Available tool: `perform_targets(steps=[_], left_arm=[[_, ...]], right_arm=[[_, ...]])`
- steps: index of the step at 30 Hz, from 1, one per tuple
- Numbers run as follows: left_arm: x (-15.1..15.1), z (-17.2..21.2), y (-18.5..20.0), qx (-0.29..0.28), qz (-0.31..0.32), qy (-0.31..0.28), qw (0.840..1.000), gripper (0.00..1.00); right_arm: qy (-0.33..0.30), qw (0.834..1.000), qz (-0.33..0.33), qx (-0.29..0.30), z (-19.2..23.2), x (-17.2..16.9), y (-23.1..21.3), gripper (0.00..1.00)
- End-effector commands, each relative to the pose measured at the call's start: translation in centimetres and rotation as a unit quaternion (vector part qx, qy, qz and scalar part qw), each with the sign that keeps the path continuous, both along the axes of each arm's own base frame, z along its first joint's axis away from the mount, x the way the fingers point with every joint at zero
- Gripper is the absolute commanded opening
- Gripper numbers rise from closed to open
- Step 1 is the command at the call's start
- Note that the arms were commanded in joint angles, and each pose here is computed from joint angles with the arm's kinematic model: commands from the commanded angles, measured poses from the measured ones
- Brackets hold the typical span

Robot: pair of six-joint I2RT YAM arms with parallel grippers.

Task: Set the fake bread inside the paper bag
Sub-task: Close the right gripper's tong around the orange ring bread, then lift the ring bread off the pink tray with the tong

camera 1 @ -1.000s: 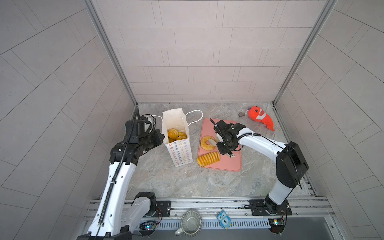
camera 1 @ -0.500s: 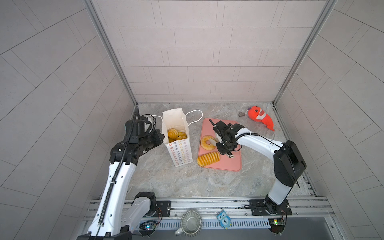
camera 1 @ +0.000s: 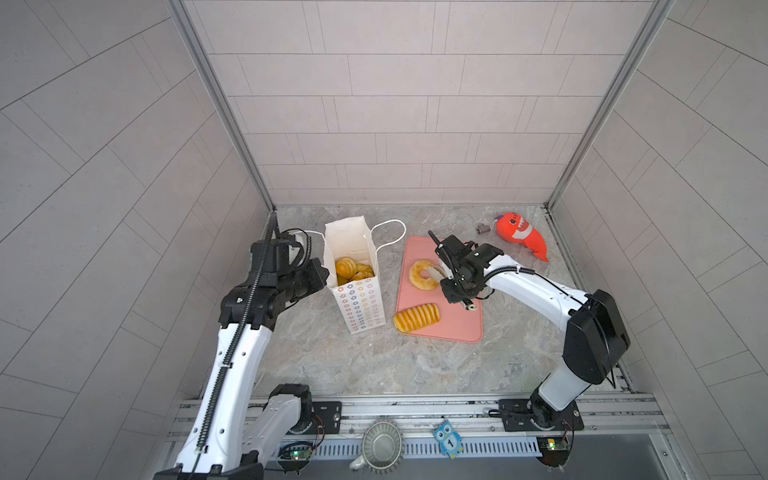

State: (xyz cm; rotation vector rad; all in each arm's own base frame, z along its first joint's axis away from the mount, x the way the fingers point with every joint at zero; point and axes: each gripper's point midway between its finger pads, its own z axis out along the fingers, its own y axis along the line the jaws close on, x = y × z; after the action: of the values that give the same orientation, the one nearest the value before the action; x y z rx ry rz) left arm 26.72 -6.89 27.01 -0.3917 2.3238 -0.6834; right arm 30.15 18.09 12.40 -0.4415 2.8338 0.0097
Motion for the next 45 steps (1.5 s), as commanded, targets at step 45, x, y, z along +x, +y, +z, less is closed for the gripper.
perform_targets(steps=[45], left_arm=[[-0.5,1.5,0.2,-0.001,0.005,-0.02,1.0,0.05]], right_arm=[[-0.242,0.966,-0.035,0.087,21.6,-0.4,-4.4,0.28]])
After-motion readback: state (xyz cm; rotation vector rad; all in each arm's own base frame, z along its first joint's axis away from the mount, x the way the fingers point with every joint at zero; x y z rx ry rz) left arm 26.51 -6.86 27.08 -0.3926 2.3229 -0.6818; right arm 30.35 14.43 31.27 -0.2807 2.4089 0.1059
